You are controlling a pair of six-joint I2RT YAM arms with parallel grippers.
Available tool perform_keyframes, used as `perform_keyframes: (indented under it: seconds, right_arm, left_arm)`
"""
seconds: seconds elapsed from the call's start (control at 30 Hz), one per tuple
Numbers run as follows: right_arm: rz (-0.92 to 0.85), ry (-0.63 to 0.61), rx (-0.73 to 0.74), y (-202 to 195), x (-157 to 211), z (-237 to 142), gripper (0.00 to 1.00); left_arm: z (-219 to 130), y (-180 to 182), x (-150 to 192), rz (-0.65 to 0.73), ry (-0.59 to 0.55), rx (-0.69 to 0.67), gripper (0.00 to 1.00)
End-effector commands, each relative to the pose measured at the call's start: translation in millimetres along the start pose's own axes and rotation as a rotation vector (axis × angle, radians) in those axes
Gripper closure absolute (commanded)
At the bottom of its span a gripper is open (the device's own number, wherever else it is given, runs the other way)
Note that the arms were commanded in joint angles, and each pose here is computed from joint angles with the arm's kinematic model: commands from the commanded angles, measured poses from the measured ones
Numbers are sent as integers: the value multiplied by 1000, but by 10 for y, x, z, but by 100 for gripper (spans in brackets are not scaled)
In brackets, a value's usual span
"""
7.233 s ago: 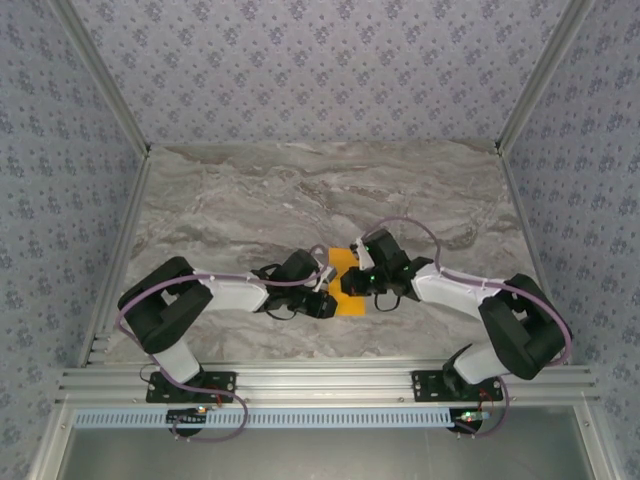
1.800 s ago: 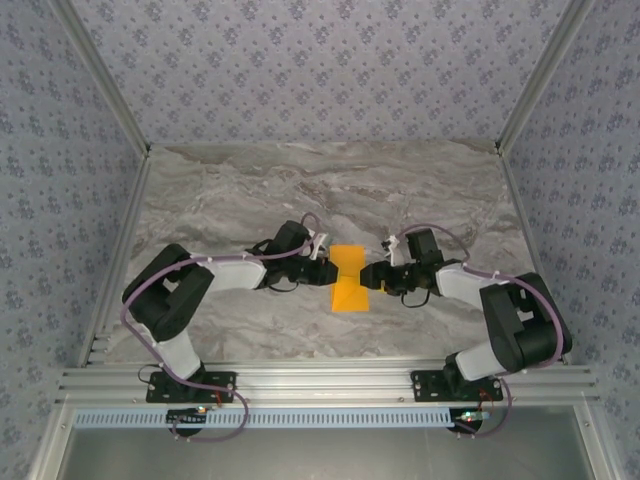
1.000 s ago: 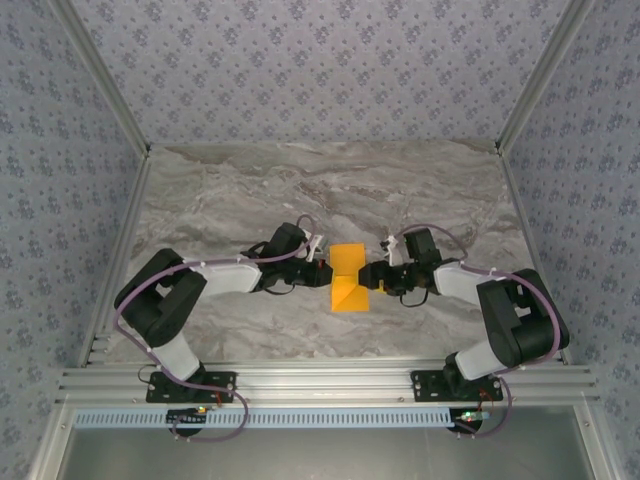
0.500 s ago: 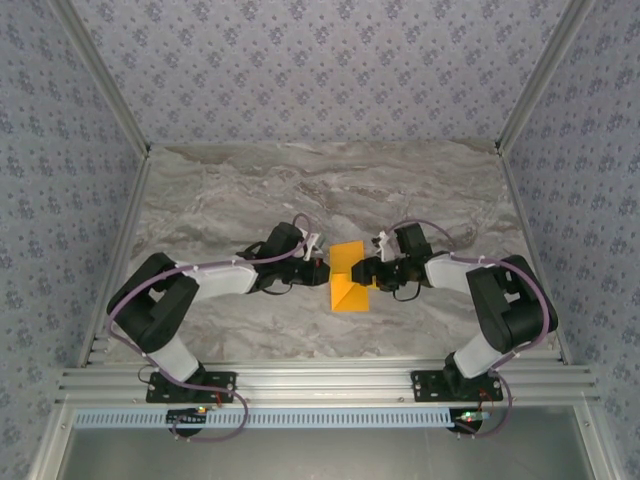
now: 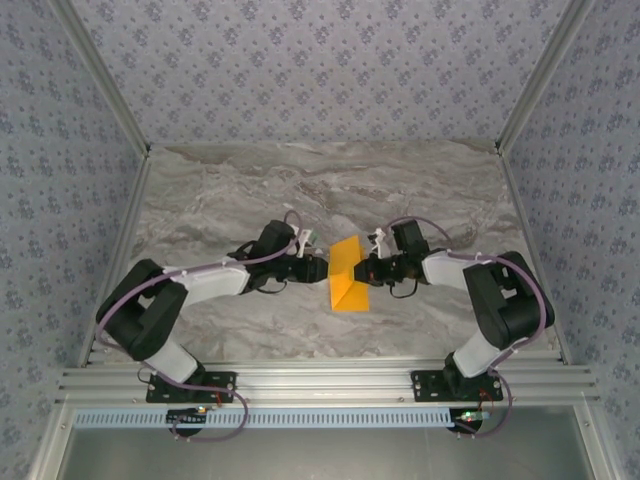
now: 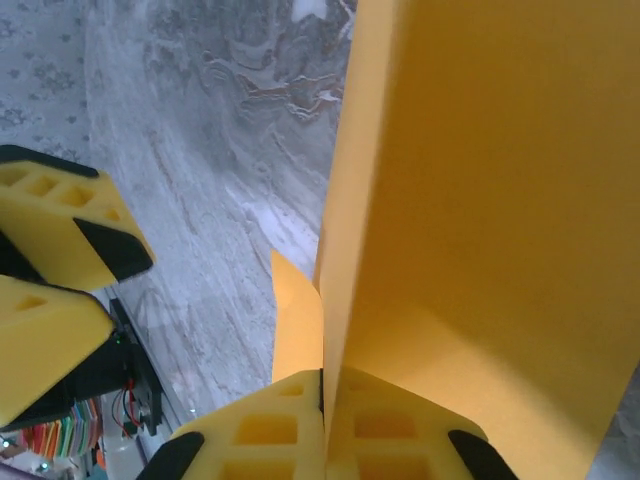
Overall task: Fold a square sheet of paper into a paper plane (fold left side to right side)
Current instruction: Turn over the paper at the center of the table.
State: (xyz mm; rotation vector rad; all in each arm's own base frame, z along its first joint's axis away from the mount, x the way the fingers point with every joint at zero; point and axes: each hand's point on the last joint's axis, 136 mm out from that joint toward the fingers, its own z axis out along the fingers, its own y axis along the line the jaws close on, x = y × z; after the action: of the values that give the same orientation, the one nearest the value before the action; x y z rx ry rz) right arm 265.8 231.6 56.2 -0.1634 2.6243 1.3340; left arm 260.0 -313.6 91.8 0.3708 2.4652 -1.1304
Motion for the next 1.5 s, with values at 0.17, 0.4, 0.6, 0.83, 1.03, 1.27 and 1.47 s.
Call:
perform_keyframes:
  seconds: [0.17,0.4,0.6,0.83,1.03,1.27,1.47]
  right_arm:
    - [-161,-118,-212,753,-281,-578,98]
    - [-335,-180,-391,1674,-296,-1123,97]
    - [-421,-210,-466,2211,-231,-1351,96]
    - [-423,-230,-492,2373,-244,-1379,95]
    - [-397,-247,-494,2364,-267,-1387,92]
    - [-381,-264,-472,2307,-272,-1395,83]
    - [-370,-337,-214,1881,-299,-1481,50]
  left_arm:
    - [-628,-577,-376,1,-170,154,28]
    - [-1036,-1131,-548,-3,-244,363,14]
    - [-1193,-1512,-594,30,-265,524,15]
    - [-1398,-1865,-579,102,-319,651,38]
    - [-1458,-1938,-586,96,-323,656,70]
    - [-1438,-1936,-564,94,-312,631,92]
    - [-1200,-1625,-412,148,-246,352,100]
